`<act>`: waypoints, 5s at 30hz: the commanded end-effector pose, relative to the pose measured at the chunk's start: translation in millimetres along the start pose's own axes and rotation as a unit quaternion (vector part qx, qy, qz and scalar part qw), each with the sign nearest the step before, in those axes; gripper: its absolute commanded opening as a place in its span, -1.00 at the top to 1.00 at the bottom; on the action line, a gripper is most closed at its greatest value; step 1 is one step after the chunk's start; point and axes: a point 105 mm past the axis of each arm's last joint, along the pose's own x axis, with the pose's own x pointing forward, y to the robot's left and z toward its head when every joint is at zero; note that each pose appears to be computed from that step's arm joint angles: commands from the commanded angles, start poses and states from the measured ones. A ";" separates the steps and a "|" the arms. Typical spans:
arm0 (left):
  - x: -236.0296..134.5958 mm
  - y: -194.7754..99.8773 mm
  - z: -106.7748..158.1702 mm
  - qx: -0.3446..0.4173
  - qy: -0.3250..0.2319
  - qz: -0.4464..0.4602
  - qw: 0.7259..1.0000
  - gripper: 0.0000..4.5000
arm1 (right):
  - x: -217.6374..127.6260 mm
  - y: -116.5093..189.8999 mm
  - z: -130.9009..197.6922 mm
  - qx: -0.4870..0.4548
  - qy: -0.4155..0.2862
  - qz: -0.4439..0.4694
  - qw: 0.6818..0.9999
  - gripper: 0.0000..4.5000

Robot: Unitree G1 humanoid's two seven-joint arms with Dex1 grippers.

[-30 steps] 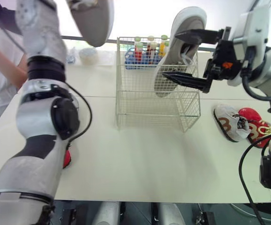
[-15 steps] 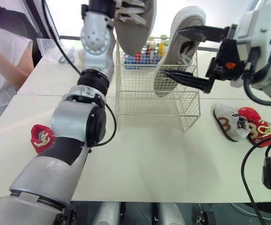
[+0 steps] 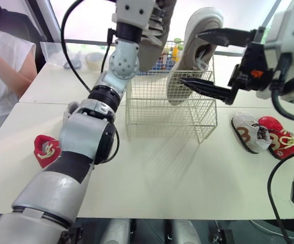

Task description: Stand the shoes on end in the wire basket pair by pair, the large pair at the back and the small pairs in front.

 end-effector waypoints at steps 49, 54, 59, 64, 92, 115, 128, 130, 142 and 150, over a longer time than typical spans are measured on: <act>-75.6 -28.3 -79.4 -0.086 0.252 0.035 0.963 0.99 | -18.4 0.7 28.3 -0.003 0.062 -0.033 0.998 -1.00; -94.1 -35.8 -91.8 -0.150 0.292 0.010 0.944 0.99 | -12.6 -1.4 24.7 -0.009 0.039 -0.034 0.999 -1.00; -108.5 -33.6 -96.1 -0.179 0.298 -0.007 0.938 0.80 | -8.7 -2.2 21.6 -0.014 0.017 -0.034 0.999 -1.00; -125.8 -24.7 -95.5 -0.167 0.289 -0.026 0.942 -0.21 | -4.9 -2.9 19.9 -0.017 -0.006 -0.032 0.999 -1.00; -155.3 68.3 17.0 -0.434 0.395 -0.327 0.741 -0.62 | -67.1 -57.0 -67.2 0.038 0.151 -0.206 0.966 -1.00; -184.3 45.3 58.7 -0.481 0.408 -0.433 0.644 -0.62 | -199.9 -21.9 -233.6 0.246 0.448 -0.240 0.825 -1.00; -178.2 37.1 49.8 -0.462 0.395 -0.440 0.661 -0.62 | -198.5 5.7 -254.5 0.371 0.394 -0.269 0.797 -1.00; -177.2 35.6 48.0 -0.457 0.394 -0.439 0.665 -0.62 | -194.5 10.0 -255.2 0.379 0.392 -0.269 0.794 -1.00; -170.1 32.3 44.7 -0.442 0.384 -0.440 0.681 -0.63 | -166.8 18.0 -271.6 0.360 0.395 -0.268 0.802 -0.59; -171.3 32.6 42.9 -0.433 0.387 -0.440 0.686 -0.63 | -166.9 10.6 -266.7 0.351 0.382 -0.284 0.806 0.67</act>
